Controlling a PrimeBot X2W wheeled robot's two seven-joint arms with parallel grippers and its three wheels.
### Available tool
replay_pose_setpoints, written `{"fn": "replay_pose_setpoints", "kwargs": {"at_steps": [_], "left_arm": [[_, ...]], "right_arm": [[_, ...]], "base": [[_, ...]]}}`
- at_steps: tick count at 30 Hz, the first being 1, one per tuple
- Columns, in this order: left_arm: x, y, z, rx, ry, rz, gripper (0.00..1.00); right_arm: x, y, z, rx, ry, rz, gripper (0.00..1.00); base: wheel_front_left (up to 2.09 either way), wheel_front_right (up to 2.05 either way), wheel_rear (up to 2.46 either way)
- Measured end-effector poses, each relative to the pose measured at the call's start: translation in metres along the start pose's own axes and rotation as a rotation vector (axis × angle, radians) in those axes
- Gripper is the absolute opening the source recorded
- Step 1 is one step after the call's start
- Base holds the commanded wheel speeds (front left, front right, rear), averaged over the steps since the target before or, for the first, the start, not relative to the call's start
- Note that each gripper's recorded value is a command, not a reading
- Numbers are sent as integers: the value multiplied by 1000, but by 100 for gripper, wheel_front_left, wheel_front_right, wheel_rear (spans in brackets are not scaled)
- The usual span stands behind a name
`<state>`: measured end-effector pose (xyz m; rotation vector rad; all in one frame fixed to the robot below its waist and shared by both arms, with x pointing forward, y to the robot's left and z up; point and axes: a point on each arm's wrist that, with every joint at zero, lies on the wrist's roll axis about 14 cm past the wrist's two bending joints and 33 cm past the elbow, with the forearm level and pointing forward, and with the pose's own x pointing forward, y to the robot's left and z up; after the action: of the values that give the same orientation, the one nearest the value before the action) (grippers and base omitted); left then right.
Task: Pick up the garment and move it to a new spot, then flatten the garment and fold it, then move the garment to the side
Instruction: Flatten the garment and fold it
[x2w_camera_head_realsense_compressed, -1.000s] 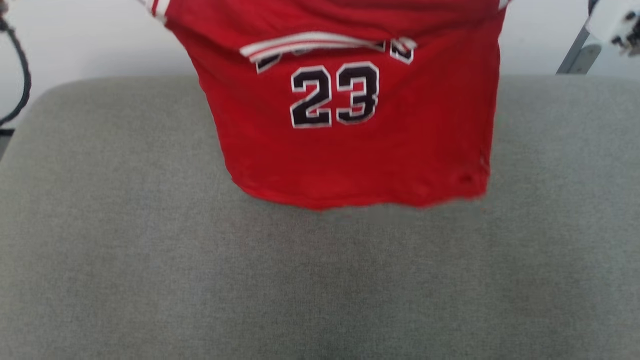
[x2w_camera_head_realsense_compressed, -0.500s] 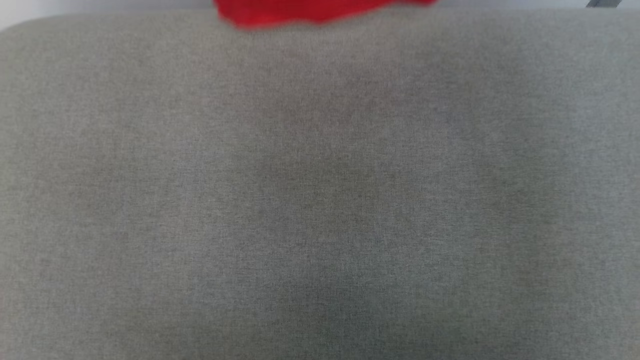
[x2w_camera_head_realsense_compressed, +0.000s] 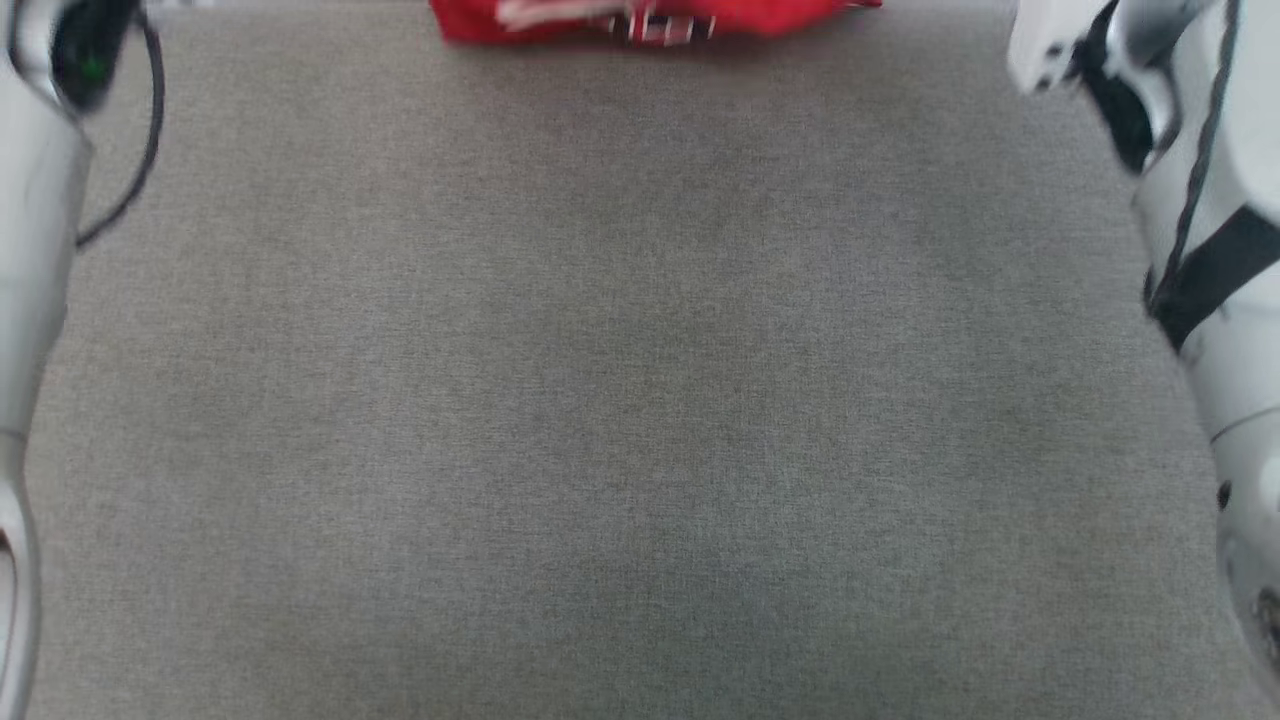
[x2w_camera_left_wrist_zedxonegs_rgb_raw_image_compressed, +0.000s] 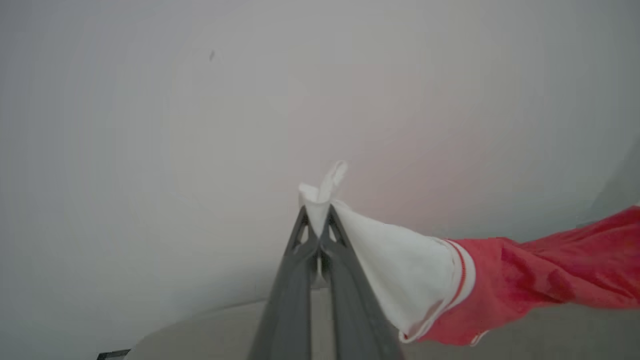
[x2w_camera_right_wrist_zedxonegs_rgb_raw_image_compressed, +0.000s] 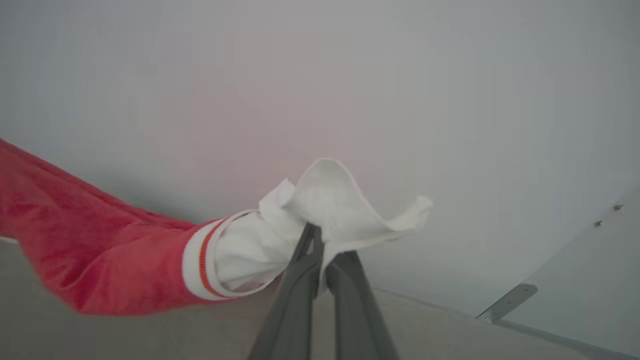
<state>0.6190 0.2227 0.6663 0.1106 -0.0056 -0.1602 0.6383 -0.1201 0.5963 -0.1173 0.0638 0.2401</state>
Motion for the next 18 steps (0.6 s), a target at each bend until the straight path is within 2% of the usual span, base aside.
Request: {"fn": "replay_pose_setpoints", "kwargs": {"at_steps": [2, 6, 11, 18], "left_arm": [[-8, 5, -29, 10, 98, 11, 0], [-30, 2, -83, -43, 272, 6, 0], [-71, -6, -141, -124, 483, -10, 0], [-135, -14, -190, -212, 679, -37, 0]], "right_arm": [[-5, 8, -24, 45, 91, 18, 0], [-22, 26, -68, 92, 256, 66, 0], [-52, 36, -100, 115, 408, 122, 0], [-108, 47, -138, 132, 618, 222, 0]], "base": [[0, 0, 0], [0, 0, 0], [0, 0, 0], [0, 0, 0]]}}
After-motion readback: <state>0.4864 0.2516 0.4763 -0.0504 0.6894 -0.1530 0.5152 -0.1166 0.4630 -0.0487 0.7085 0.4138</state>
